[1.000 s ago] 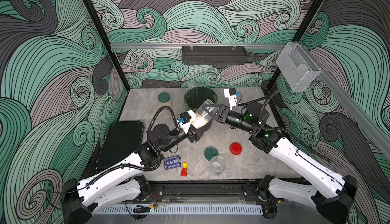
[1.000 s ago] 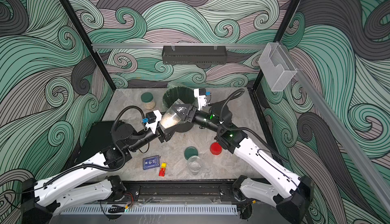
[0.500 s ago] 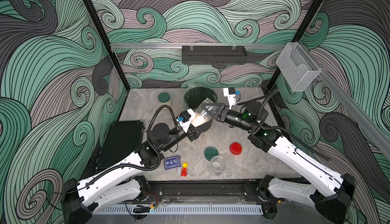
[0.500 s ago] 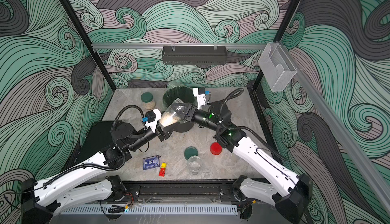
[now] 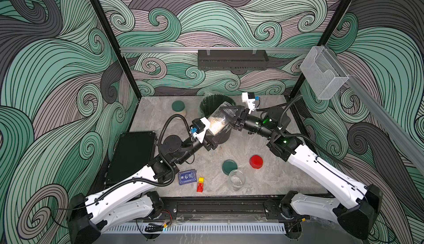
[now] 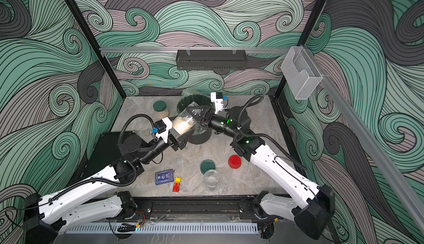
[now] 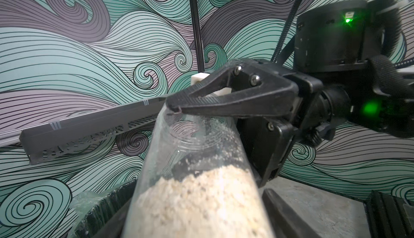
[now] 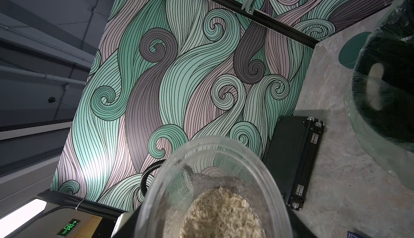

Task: Empty expired oatmeal from jars
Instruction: Pour the expired oatmeal into the trash bin.

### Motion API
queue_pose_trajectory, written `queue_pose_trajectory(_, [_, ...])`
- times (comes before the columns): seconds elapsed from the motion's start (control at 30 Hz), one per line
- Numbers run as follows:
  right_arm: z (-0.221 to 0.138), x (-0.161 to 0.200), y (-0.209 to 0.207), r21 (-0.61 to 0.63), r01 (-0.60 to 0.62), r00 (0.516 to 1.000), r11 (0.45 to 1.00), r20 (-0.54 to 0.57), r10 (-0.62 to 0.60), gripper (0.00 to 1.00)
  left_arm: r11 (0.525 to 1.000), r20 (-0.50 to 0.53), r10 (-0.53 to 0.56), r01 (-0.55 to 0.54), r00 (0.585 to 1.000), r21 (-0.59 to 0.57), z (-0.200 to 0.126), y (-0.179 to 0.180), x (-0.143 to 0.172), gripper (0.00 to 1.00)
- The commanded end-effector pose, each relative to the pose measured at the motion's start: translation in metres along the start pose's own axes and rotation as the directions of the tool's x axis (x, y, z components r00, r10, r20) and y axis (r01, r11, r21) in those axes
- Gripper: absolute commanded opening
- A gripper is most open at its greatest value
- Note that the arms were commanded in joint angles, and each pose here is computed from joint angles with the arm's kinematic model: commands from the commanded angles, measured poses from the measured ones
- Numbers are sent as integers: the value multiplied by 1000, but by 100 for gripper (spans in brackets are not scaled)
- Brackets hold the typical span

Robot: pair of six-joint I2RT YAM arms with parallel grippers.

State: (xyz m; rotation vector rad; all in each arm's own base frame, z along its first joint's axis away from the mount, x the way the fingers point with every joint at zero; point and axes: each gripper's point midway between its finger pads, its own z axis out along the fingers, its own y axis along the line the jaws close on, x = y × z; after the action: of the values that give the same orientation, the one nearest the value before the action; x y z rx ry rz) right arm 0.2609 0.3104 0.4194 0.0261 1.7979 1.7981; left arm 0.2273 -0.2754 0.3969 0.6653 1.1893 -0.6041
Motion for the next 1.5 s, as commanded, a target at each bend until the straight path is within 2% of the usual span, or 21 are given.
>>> queue_pose_trajectory(0.0, [-2,-18,19,-50,11,998,999,57,-8,37,999,124,52,-52,991,-1,-2,0,-32,77])
queue_pose_trajectory(0.13, [-1,-18,19,-48,9,999,999,54,-6,37,997,122,78,-81,989,15,-3,-2,-34,74])
queue_pose_trajectory(0.4, [3,-18,16,-45,3,999,999,40,-1,37,994,143,106,-109,984,15,-6,-2,-41,74])
queue_pose_trajectory(0.6, [4,-18,14,-42,0,999,999,37,2,37,992,149,113,-119,982,32,-9,-5,-44,81])
queue_pose_trajectory(0.87, [7,-18,11,-42,-1,1000,999,30,3,37,993,148,110,-115,983,28,-12,-4,-43,86])
queue_pose_trajectory(0.93, [9,-17,11,-44,-5,1000,999,25,7,37,993,146,113,-118,983,26,-12,-3,-44,84])
queue_pose_trajectory(1.1, [10,-17,12,-48,-8,1000,999,21,9,37,992,136,115,-120,984,32,-11,-4,-42,73])
queue_pose_trajectory(1.17, [10,-17,13,-49,-10,1000,999,20,11,37,992,131,114,-119,985,33,-11,-4,-40,73])
queue_pose_trajectory(1.47, [8,-18,21,-65,-1,1000,998,20,2,36,993,100,122,-120,988,-20,-9,4,-26,87])
